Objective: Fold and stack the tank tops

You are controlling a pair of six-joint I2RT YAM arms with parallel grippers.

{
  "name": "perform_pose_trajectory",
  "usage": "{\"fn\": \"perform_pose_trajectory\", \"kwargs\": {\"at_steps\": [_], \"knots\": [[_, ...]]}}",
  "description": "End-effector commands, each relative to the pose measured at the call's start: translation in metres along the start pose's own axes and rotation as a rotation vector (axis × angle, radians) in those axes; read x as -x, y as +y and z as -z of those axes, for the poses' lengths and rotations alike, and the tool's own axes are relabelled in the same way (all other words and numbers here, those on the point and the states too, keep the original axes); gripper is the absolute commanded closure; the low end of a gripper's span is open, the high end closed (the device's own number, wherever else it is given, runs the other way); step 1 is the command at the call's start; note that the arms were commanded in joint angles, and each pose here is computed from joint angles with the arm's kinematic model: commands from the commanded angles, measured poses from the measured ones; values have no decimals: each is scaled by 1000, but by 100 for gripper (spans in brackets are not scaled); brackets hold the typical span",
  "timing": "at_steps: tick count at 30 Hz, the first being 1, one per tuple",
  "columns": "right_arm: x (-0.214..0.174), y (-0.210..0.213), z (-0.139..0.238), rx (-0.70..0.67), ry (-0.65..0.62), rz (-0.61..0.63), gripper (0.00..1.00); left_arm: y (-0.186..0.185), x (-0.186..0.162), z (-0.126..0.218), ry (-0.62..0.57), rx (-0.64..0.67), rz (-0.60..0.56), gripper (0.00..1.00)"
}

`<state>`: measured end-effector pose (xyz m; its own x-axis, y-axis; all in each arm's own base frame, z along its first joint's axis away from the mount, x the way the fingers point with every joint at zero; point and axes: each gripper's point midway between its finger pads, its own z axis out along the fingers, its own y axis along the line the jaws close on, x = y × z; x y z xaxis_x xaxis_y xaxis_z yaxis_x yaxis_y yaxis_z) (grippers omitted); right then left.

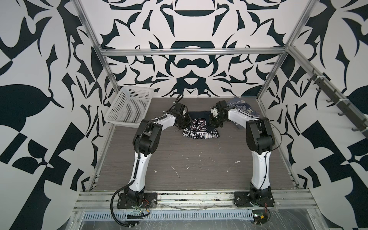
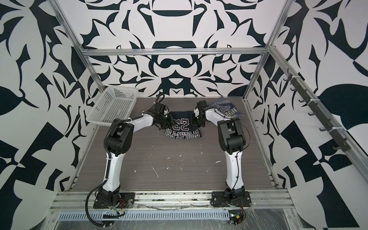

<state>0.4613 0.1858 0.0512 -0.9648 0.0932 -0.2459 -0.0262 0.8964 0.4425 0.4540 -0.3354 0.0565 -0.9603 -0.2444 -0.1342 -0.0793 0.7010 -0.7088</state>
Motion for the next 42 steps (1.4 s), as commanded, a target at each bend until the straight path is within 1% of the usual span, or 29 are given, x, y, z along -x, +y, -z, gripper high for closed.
{"fn": "perform_pose_trajectory", "kwargs": {"at_steps": [1, 4, 7, 8, 11, 13, 16, 20, 24, 27, 30, 32, 34, 37, 39, 42], "knots": [[45, 19, 82, -35, -197, 64, 100, -75, 12, 20, -81, -142, -108, 85], [68, 11, 126, -86, -294, 71, 100, -121, 17, 38, -160, -224, -171, 90], [88, -3, 163, -149, -368, 73, 100, -161, 20, 45, -210, -295, -226, 90], [94, -12, 173, -175, -384, 64, 100, -175, 19, 42, -205, -318, -244, 90], [109, -44, 194, -253, -421, 28, 100, -202, 15, 20, -155, -349, -271, 90], [116, -68, 199, -281, -445, -12, 100, -209, 13, -3, -142, -362, -271, 91], [119, -101, 191, -310, -440, -71, 100, -216, 12, -37, -139, -399, -259, 92], [113, -153, 160, -359, -386, -149, 100, -214, 12, -82, -161, -452, -225, 96], [98, -198, 123, -420, -284, -229, 100, -207, 5, -117, -181, -479, -204, 99], [79, -213, 92, -429, -174, -281, 100, -198, -1, -131, -164, -468, -196, 100], [58, -203, 62, -351, -68, -309, 100, -183, 0, -128, -164, -404, -188, 100], [46, -186, 48, -299, -27, -302, 100, -167, 6, -114, -181, -330, -181, 100], [35, -164, 42, -271, 0, -268, 100, -151, 12, -95, -192, -277, -160, 100], [18, -126, 39, -216, 25, -218, 100, -124, 20, -62, -216, -228, -130, 100], [11, -103, 42, -187, 18, -191, 100, -108, 22, -40, -231, -192, -125, 100], [11, -74, 58, -168, -20, -145, 100, -95, 19, -10, -239, -152, -130, 100]]}}
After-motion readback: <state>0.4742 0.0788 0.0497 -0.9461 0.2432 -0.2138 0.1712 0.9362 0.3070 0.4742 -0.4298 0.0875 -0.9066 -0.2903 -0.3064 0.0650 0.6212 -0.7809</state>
